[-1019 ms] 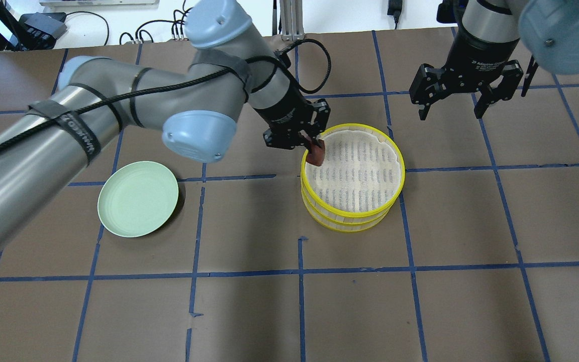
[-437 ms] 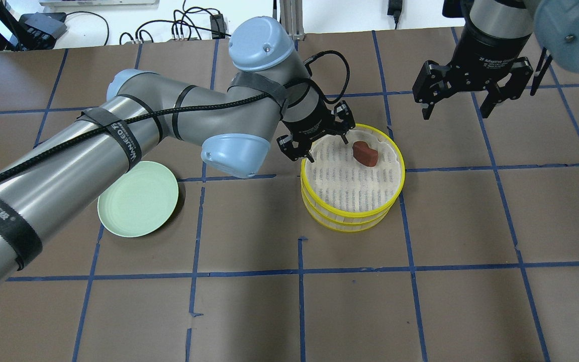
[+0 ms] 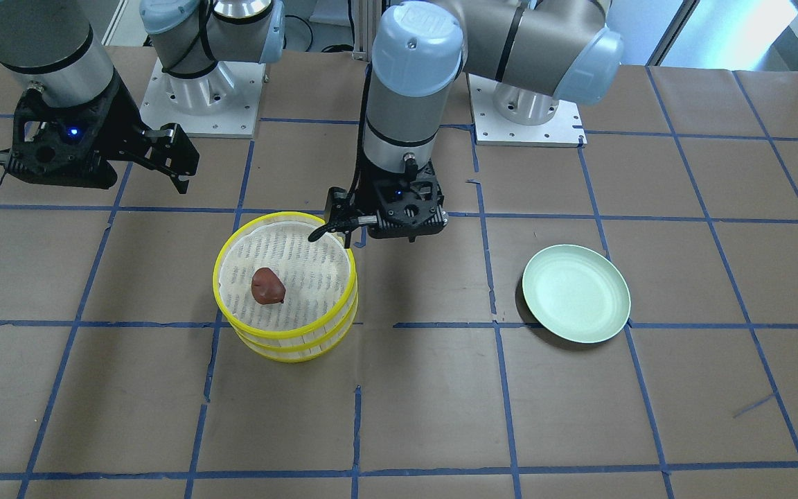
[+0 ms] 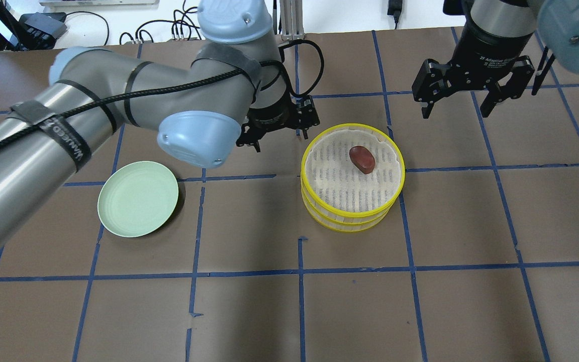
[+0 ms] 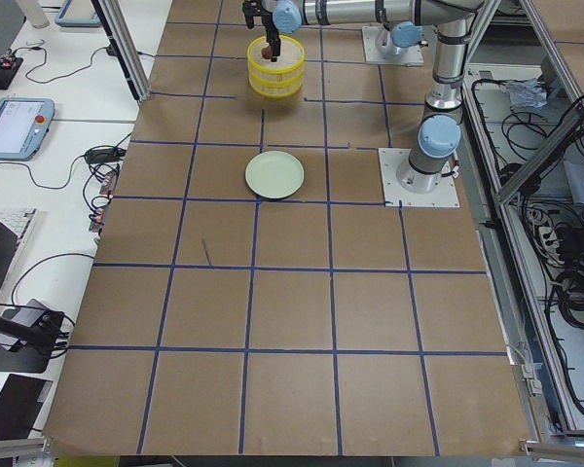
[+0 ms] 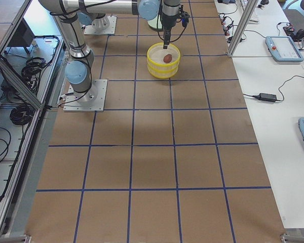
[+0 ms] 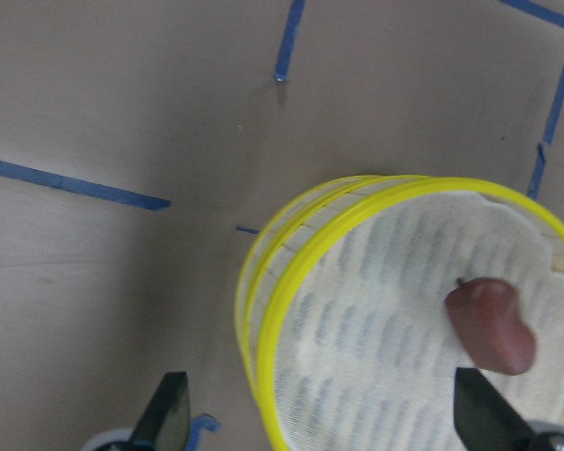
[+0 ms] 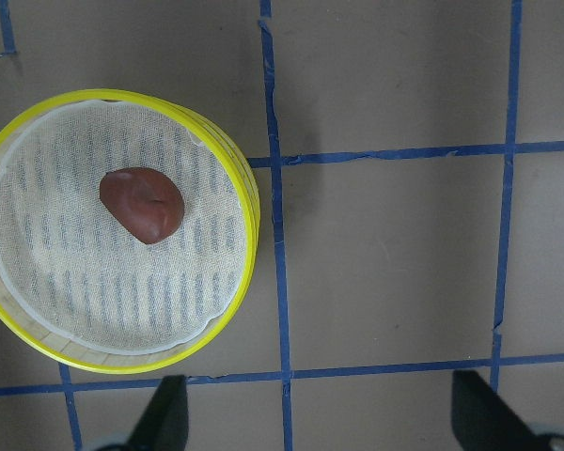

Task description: Place buns in different layers of steamer

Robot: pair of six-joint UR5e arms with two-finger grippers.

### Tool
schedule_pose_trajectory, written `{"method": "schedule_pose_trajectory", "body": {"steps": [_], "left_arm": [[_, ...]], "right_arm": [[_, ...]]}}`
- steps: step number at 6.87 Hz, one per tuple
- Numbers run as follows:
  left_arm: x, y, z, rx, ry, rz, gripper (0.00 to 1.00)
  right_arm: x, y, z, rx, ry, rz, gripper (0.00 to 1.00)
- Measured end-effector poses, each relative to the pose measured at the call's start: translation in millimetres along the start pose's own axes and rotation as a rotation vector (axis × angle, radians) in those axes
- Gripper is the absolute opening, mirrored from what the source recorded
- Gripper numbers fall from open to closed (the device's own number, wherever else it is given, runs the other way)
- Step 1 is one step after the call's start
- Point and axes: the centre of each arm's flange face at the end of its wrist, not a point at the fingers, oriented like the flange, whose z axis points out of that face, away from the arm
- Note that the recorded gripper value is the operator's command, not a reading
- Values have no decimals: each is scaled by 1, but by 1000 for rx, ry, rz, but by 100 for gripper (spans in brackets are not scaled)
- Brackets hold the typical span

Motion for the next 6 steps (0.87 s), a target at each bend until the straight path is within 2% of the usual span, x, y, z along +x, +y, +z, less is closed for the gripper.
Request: {"method": "schedule_pose_trajectory", "body": {"steps": [3, 4, 6], "left_arm": [[-109, -15, -77, -76, -93, 197, 100], [-136, -19, -91, -90, -95, 232, 100], [-159, -24, -100, -95, -84, 241, 100]], "right_arm": [[-16, 5, 1, 0, 4, -26, 100], [-17, 5, 2, -1, 6, -31, 100], [-17, 5, -1, 0, 7, -40, 100]]}}
